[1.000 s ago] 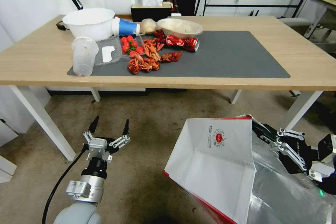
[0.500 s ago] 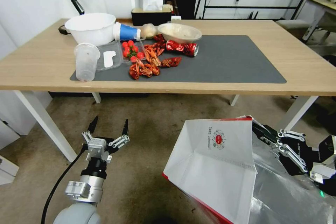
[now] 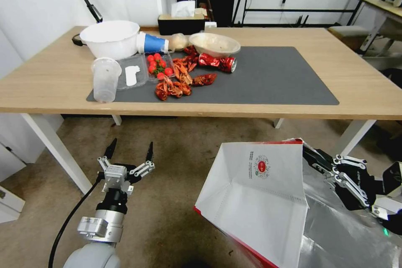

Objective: Pick up the food delivery bag from the floor and place it on the table.

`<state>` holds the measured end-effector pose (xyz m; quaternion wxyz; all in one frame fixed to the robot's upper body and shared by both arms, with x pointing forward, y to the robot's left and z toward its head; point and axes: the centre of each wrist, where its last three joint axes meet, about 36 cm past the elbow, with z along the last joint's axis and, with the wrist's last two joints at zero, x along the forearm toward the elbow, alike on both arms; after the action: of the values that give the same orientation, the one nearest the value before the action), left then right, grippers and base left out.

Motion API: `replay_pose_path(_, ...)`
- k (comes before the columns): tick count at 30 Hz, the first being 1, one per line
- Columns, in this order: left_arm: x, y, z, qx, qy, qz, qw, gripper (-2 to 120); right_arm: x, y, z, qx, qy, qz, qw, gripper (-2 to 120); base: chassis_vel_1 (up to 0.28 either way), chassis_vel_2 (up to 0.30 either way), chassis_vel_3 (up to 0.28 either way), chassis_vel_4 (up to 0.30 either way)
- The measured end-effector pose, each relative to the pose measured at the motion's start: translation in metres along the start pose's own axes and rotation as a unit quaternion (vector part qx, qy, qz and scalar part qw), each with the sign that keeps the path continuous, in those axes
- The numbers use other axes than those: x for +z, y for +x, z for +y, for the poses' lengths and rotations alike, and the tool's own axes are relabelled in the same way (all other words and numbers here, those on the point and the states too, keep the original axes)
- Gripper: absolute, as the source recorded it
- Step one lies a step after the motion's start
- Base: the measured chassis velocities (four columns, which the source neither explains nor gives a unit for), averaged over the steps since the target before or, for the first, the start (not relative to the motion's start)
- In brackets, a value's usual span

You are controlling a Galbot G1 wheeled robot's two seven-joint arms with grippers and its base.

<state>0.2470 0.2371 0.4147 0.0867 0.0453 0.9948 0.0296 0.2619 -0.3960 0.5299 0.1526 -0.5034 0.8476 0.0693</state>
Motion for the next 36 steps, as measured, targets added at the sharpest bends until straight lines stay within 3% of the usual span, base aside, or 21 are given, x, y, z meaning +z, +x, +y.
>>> replay_pose_path(36,0.007,-0.004,0.000,0.006,-0.004,0.012,0.9999,100,0.012,0.000,-0.001,0.009,-0.019,-0.003,1.000,0,0.000,0.000,0.000,0.000)
